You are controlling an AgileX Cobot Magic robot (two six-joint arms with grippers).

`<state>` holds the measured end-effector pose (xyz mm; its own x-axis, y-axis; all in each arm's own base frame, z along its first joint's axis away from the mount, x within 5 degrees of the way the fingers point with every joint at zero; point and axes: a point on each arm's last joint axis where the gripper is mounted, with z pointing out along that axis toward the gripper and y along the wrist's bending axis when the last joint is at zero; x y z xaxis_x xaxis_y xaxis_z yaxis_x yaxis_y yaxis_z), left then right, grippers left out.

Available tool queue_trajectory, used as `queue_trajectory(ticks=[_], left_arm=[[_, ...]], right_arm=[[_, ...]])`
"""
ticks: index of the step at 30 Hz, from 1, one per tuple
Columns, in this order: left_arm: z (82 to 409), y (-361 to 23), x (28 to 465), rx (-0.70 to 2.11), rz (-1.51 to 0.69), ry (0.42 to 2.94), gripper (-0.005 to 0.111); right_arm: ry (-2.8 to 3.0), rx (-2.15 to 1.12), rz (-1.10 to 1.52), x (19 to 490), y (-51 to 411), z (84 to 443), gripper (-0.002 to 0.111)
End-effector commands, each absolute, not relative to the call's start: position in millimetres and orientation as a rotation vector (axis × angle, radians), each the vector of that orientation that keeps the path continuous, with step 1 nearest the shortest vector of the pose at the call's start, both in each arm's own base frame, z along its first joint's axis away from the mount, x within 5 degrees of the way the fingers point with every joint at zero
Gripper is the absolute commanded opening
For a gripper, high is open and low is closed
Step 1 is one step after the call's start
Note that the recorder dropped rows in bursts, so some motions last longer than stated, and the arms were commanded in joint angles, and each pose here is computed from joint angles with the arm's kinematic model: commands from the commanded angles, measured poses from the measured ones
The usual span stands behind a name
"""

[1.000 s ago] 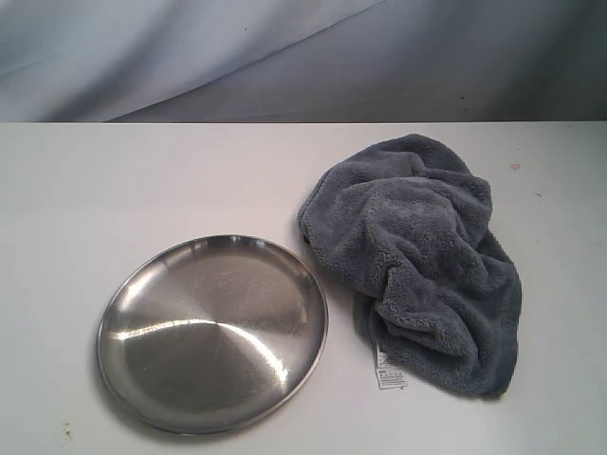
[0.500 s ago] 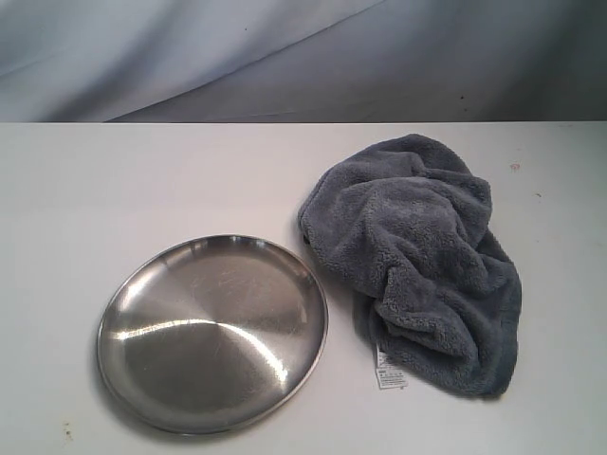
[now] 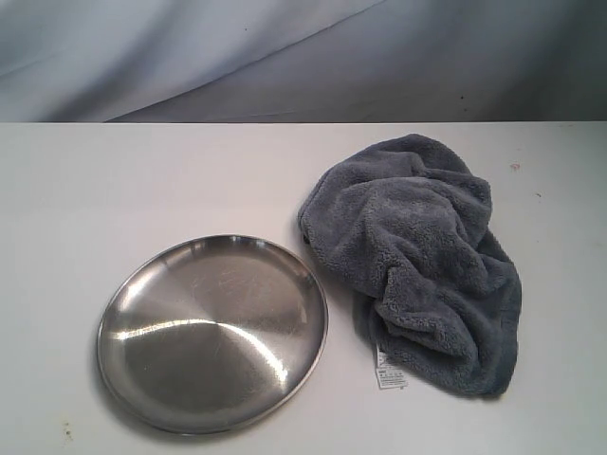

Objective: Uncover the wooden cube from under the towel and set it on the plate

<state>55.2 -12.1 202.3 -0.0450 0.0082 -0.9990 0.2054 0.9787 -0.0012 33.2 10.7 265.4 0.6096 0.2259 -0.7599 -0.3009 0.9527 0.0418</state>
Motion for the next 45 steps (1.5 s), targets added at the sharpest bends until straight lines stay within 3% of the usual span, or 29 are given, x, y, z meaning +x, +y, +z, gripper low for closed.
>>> queue_trajectory(ticks=[1,5,17,25,27,34,45], left_arm=[[201.0,-12.5,55.0,0.169,-0.170,1.611,0.000],[201.0,-12.5,55.0,0.169,-0.170,1.611,0.000],[201.0,-12.5,55.0,0.169,-0.170,1.611,0.000],[201.0,-12.5,55.0,0.169,-0.170,1.611,0.000],[201.0,-12.5,55.0,0.169,-0.170,1.611,0.000],[201.0,-12.5,55.0,0.169,-0.170,1.611,0.000],[201.0,-12.5,55.0,0.169,-0.170,1.611,0.000]], right_arm=[[0.915,-0.032,0.331,36.7,7.7,261.1,0.000],[0.996,-0.153,0.249,38.6,14.1,261.2,0.000],[1.327,-0.156,0.069,19.8,-1.2,316.6,0.000],[1.383,-0.197,-0.072,-2.8,-11.8,398.1,0.000],[1.785,-0.261,-0.112,37.5,-5.5,412.3,0.000],[2.152,-0.342,0.141,141.9,36.4,421.3,0.000],[2.551,-0.385,0.184,281.3,72.1,356.1,0.000]])
